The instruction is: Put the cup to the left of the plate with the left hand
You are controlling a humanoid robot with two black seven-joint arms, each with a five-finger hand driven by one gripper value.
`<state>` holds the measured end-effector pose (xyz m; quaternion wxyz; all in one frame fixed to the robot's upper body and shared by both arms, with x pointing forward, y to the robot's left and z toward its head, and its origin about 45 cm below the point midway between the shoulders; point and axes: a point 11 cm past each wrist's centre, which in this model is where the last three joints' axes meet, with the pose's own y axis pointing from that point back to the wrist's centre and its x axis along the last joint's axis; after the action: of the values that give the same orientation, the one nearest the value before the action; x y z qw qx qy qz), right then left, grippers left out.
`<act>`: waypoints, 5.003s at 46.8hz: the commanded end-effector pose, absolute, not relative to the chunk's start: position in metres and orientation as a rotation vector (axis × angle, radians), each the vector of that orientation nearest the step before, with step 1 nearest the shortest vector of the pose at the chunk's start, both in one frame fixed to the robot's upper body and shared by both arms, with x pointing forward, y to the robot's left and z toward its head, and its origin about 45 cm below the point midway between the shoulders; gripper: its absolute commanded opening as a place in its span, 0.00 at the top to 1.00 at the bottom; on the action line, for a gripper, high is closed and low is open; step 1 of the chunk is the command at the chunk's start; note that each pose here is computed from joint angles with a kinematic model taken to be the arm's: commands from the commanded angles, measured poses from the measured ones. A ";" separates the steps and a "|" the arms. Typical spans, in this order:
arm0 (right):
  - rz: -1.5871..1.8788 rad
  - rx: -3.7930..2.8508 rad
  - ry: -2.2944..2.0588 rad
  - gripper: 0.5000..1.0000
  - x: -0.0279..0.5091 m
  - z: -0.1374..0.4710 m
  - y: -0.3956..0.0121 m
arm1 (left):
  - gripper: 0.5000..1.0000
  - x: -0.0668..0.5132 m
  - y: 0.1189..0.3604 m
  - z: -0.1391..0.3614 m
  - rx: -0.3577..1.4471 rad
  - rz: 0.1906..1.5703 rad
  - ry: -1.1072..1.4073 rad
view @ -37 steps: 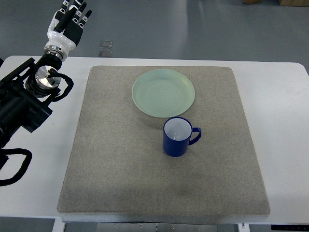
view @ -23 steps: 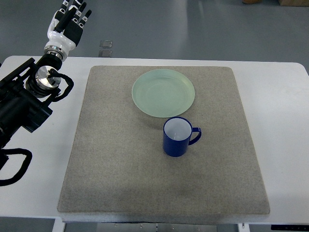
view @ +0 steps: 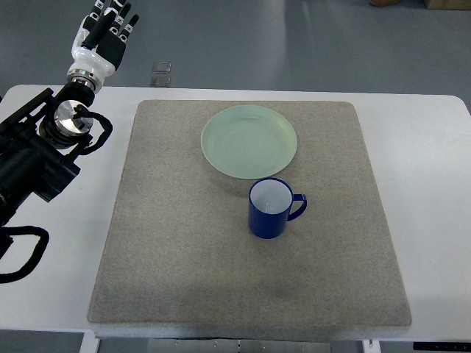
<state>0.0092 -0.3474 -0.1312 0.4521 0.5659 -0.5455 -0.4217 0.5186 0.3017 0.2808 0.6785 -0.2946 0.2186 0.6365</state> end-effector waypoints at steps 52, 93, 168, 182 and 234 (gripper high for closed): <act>-1.041 1.398 -1.346 0.14 0.009 -0.131 -0.347 | 0.01 0.480 0.215 0.325 -0.318 1.000 0.221; -1.041 1.398 -1.346 0.14 0.009 -0.131 -0.347 | 0.01 0.418 0.244 0.248 0.159 0.617 0.080; -1.042 1.398 -1.348 0.14 0.009 -0.131 -0.347 | 0.02 0.367 0.165 0.190 0.197 0.386 0.107; -1.042 1.398 -1.348 0.14 0.009 -0.131 -0.347 | 0.02 0.361 0.158 0.184 0.171 0.381 0.129; -1.042 1.398 -1.348 0.14 0.009 -0.131 -0.347 | 0.01 0.358 0.134 0.169 0.182 0.354 0.128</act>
<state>0.0092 -0.3474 -0.1312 0.4521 0.5658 -0.5455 -0.4217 0.3564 0.1335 0.1684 0.9788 0.0929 0.0637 0.1708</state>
